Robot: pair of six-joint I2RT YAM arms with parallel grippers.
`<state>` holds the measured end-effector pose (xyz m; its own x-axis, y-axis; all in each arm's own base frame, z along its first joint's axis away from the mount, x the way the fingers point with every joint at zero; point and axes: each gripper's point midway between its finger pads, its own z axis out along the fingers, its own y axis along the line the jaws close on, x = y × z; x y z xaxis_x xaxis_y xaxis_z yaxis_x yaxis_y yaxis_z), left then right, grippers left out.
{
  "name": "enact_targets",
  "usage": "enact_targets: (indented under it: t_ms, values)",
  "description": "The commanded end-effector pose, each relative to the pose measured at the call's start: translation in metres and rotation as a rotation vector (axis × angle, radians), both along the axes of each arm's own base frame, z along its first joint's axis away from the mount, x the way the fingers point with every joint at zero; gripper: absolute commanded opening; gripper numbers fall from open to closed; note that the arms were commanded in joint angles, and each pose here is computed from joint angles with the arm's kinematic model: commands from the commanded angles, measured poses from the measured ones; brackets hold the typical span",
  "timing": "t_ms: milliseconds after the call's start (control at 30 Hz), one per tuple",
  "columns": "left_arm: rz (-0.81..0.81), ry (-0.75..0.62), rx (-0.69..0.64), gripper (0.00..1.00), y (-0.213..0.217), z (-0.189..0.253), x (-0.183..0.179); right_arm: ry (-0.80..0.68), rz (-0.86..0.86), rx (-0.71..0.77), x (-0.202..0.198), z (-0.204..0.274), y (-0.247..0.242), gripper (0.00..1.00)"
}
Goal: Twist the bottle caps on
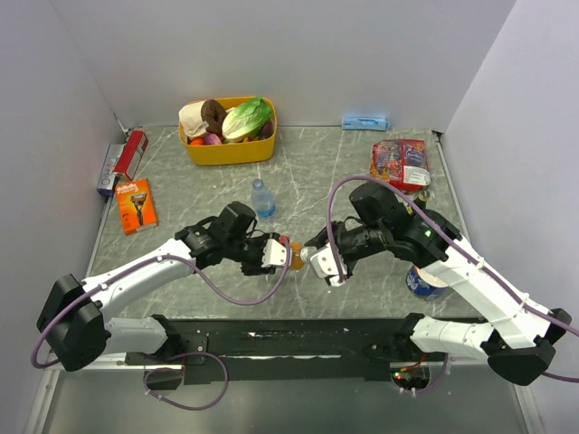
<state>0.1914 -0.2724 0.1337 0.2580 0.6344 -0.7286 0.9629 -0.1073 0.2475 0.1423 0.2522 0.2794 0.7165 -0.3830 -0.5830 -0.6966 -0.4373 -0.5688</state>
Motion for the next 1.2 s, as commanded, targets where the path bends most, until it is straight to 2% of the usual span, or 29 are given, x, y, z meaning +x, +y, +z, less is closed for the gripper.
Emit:
enact_targets:
  t_ms: [0, 100, 300, 333, 400, 433, 500, 567, 600, 633, 667, 700, 733, 767, 800, 833, 933, 1033, 1167]
  values:
    - [-0.026, -0.030, -0.084, 0.01, -0.017, 0.026, 0.007, -0.015, 0.011, 0.021, -0.001, 0.004, 0.004, 0.53]
    - [-0.022, -0.029, -0.088, 0.01, -0.018, 0.028, 0.008, -0.013, 0.004, 0.021, 0.001, 0.002, 0.007, 0.47]
    - [0.001, -0.031, -0.114, 0.01, -0.023, 0.032, 0.013, 0.036, -0.094, 0.032, 0.016, 0.004, 0.015, 0.20]
    - [0.019, -0.021, -0.124, 0.01, -0.023, 0.034, 0.014, 0.095, -0.142, 0.025, 0.019, 0.001, 0.018, 0.17]
    - [0.086, -0.055, -0.166, 0.01, -0.028, 0.044, 0.028, 0.146, -0.216, 0.033, 0.028, 0.002, 0.023, 0.10]
    - [0.150, -0.032, -0.196, 0.01, -0.029, 0.050, 0.031, 0.218, -0.322, 0.023, 0.038, -0.003, 0.025, 0.08]
    - [0.314, -0.115, -0.267, 0.01, -0.027, 0.068, 0.060, 0.310, -0.431, 0.032, 0.050, 0.000, 0.027, 0.00]
    - [0.493, -0.171, -0.349, 0.01, -0.022, 0.087, 0.077, 0.529, -0.538, 0.052, 0.058, 0.008, 0.036, 0.00]
    - [0.597, -0.245, -0.390, 0.01, -0.013, 0.102, 0.092, 0.649, -0.612, 0.015, 0.070, -0.004, 0.032, 0.00]
    - [0.645, -0.282, -0.395, 0.01, -0.009, 0.107, 0.096, 0.781, -0.679, 0.038, 0.074, 0.007, 0.034, 0.00]
    - [0.681, -0.306, -0.394, 0.01, -0.006, 0.109, 0.100, 0.911, -0.672, 0.029, 0.069, 0.010, 0.038, 0.00]
    - [0.748, -0.346, -0.387, 0.01, 0.004, 0.112, 0.108, 1.032, -0.744, -0.008, 0.082, -0.002, 0.035, 0.00]
    - [0.762, -0.367, -0.377, 0.01, 0.005, 0.112, 0.112, 1.162, -0.802, 0.002, 0.084, 0.001, 0.037, 0.00]
    - [0.773, -0.386, -0.362, 0.01, 0.009, 0.110, 0.114, 1.248, -0.781, 0.016, 0.082, 0.004, 0.039, 0.00]
    - [0.779, -0.404, -0.347, 0.01, 0.011, 0.107, 0.116, 1.287, -0.803, 0.046, 0.091, 0.004, 0.039, 0.00]
    - [0.785, -0.447, -0.323, 0.01, 0.015, 0.106, 0.119, 1.405, -0.852, 0.037, 0.090, 0.002, 0.039, 0.00]
    - [0.791, -0.507, -0.257, 0.01, 0.024, 0.096, 0.124, 1.629, -0.886, 0.042, 0.095, -0.002, 0.039, 0.00]
    - [0.780, -0.525, -0.216, 0.01, 0.028, 0.091, 0.123, 1.688, -0.912, 0.057, 0.105, -0.003, 0.034, 0.00]
    - [0.765, -0.507, -0.189, 0.01, 0.030, 0.081, 0.120, 1.653, -0.937, 0.107, 0.117, 0.002, 0.028, 0.00]
